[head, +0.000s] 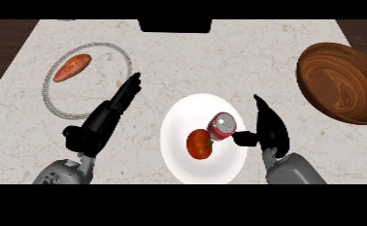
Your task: Pick the can from the plate and place it in the bowl
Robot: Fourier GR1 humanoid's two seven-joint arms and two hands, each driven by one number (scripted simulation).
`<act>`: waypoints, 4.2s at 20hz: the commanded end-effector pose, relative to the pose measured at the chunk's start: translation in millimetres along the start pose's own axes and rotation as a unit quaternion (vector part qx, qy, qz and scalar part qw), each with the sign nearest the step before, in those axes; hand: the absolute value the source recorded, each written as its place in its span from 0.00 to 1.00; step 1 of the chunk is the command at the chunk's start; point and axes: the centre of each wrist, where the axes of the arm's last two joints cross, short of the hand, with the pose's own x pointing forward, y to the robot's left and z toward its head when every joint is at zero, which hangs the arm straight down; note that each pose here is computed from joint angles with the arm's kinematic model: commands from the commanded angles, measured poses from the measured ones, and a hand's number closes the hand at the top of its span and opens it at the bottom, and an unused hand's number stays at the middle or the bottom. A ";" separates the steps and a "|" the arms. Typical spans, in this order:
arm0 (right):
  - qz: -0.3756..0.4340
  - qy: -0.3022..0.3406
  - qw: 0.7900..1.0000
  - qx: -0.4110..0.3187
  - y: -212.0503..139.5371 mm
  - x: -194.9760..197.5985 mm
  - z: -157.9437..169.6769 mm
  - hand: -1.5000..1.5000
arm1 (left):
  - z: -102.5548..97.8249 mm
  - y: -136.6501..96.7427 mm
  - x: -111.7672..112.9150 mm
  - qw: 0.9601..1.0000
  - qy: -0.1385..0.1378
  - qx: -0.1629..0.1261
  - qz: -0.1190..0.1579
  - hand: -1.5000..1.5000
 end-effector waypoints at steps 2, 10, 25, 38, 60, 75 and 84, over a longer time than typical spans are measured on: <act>0.061 0.073 0.992 0.082 -16.9 70.4 28.7 0.00 | 3.0 -1.6 -8.1 1.000 0.008 0.001 0.008 0.50; 0.085 0.110 0.982 0.127 -31.7 113.1 23.2 0.00 | 3.2 8.4 -17.5 1.000 0.012 0.010 0.003 0.50; 0.120 0.096 0.987 0.043 5.9 142.7 36.2 0.00 | 7.0 10.4 -19.5 1.000 0.003 0.012 0.010 0.50; 0.162 0.146 0.976 0.017 29.4 99.3 27.7 0.00 | 4.1 7.1 -12.3 1.000 -0.001 0.018 0.003 0.50; 0.145 0.098 0.984 -0.031 22.1 95.8 26.3 1.00 | 3.9 8.9 0.3 1.000 -0.007 0.005 -0.004 0.50; 0.372 -0.323 0.869 0.039 -55.2 -0.1 22.0 1.00 | -0.7 12.6 -5.2 1.000 0.000 0.027 0.004 0.50; 0.173 -0.401 0.886 -0.157 -125.5 7.7 53.9 1.00 | 7.0 20.7 -15.8 1.000 0.004 0.013 0.003 0.50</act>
